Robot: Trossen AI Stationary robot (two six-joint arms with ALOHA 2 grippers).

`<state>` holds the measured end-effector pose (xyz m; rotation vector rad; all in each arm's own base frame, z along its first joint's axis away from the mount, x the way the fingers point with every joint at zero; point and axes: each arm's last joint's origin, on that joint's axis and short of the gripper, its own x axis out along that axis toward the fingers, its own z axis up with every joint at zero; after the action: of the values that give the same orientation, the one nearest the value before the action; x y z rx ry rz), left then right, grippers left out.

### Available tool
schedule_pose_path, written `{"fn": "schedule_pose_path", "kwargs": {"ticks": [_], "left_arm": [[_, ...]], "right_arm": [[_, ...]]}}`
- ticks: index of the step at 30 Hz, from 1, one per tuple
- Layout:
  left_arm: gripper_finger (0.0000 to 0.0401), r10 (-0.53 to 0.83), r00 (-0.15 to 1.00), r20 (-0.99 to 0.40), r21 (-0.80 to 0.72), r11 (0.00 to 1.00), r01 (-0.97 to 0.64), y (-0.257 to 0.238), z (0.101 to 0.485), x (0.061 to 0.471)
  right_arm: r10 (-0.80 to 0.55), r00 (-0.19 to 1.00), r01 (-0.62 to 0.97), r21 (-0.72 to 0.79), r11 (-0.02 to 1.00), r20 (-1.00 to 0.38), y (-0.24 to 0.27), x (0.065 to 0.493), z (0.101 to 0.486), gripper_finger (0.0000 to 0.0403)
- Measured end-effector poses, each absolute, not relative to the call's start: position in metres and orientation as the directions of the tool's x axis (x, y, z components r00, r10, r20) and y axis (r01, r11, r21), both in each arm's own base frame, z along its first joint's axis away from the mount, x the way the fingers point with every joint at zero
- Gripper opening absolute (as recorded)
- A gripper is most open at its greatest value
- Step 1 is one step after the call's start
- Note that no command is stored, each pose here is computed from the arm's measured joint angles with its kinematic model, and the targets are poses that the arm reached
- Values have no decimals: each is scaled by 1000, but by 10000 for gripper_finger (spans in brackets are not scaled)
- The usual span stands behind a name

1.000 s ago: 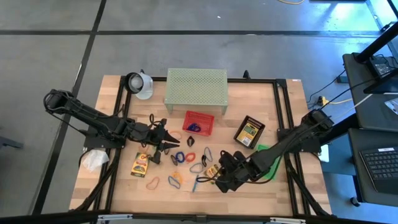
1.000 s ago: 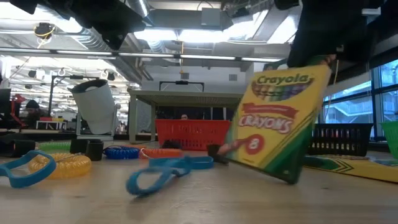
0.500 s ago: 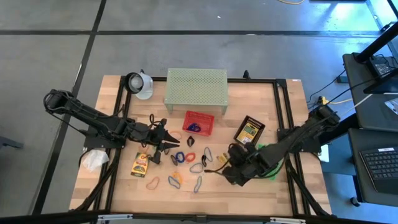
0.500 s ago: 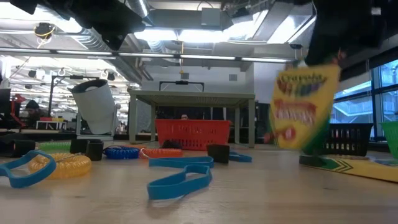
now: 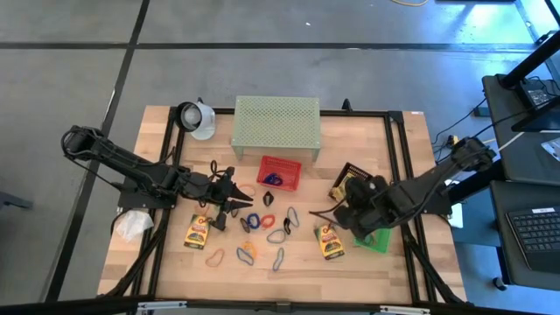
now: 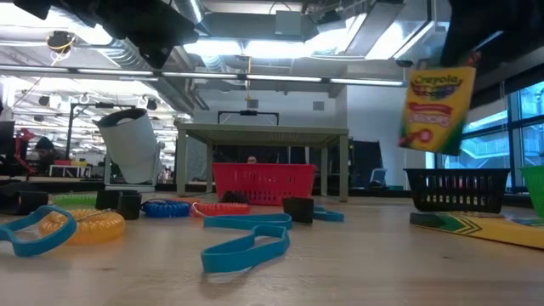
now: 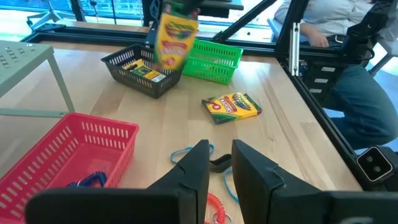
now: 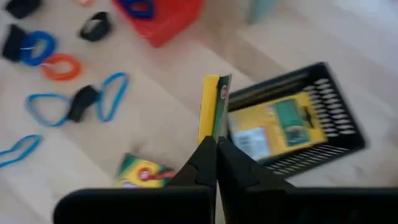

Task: Pick & Place Office Desk Supplies
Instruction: Put the crayon box into the black bin

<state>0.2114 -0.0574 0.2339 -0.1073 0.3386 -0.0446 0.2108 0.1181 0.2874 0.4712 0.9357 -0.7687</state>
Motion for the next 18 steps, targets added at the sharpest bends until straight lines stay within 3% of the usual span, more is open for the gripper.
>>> {"fn": "schedule_pose_path", "kwargs": {"ticks": [8,18], "left_arm": [[61,-62,942,-329,-113,993,26,-58,234,211],[61,-62,942,-330,-112,993,26,-58,234,211]], "right_arm": [[-447,245,801,-80,593,-860,99,202,290,0],[-456,118,814,-177,554,-882,84,197,259,0]]}}
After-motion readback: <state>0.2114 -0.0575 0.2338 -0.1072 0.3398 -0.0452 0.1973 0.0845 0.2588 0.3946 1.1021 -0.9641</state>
